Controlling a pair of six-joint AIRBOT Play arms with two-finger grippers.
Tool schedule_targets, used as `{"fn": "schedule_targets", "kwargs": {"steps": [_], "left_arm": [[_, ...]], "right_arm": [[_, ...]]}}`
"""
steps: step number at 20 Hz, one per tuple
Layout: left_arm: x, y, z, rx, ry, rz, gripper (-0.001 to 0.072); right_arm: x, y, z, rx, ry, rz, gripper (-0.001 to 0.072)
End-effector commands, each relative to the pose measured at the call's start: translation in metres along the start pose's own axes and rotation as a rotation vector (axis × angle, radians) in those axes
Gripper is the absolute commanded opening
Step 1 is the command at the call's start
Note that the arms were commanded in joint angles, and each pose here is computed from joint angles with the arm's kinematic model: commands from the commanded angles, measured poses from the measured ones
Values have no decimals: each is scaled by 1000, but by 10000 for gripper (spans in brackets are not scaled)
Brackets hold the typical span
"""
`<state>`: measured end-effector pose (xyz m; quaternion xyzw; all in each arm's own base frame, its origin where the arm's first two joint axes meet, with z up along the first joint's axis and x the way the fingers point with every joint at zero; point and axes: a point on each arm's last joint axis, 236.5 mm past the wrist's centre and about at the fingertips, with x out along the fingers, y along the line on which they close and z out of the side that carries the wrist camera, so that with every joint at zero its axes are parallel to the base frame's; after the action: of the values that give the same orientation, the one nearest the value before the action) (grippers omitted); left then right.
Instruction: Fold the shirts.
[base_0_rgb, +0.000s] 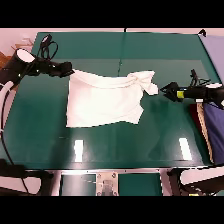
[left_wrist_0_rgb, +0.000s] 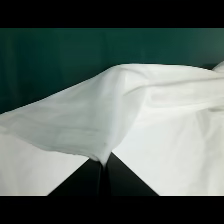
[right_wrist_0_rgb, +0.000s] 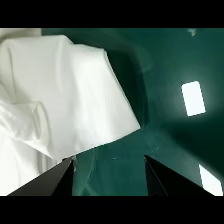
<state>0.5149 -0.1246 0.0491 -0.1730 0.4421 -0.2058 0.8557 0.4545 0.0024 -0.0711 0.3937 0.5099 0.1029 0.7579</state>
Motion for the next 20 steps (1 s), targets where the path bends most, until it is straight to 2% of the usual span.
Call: {"fn": "schedule_targets", "kwargs": {"steps": [1, 2, 3, 5, 6, 8, 9, 15, 20], "left_arm": [[0, 0, -1, -1, 3, 0, 24], [0, 0, 0, -1, 2, 0, 23], [0, 0, -1, -1, 3, 0, 24], [0, 0, -1, -1, 3, 0, 23], [0, 0, -1, 0, 3, 0, 23], [0, 1, 0, 2, 2, 4, 23], [0, 3, -1, 7, 4, 11, 23], [-4, 37, -14, 17, 63, 158, 23], [-25, 15, 12, 63, 40, 132, 22]], "right_arm": [[35, 2, -9, 23, 63, 20, 490], [45, 9, -6, 25, 67, 39, 467], [51, 14, -1, 14, 67, 48, 401], [59, 23, 12, -10, 52, 59, 392], [61, 28, 19, -18, 39, 68, 345], [59, 34, 31, -34, 13, 74, 156], [57, 36, 34, -41, 6, 77, 34], [28, 59, 52, -93, -46, 103, 17], [-118, 164, 108, -324, -346, 172, 17]]}}
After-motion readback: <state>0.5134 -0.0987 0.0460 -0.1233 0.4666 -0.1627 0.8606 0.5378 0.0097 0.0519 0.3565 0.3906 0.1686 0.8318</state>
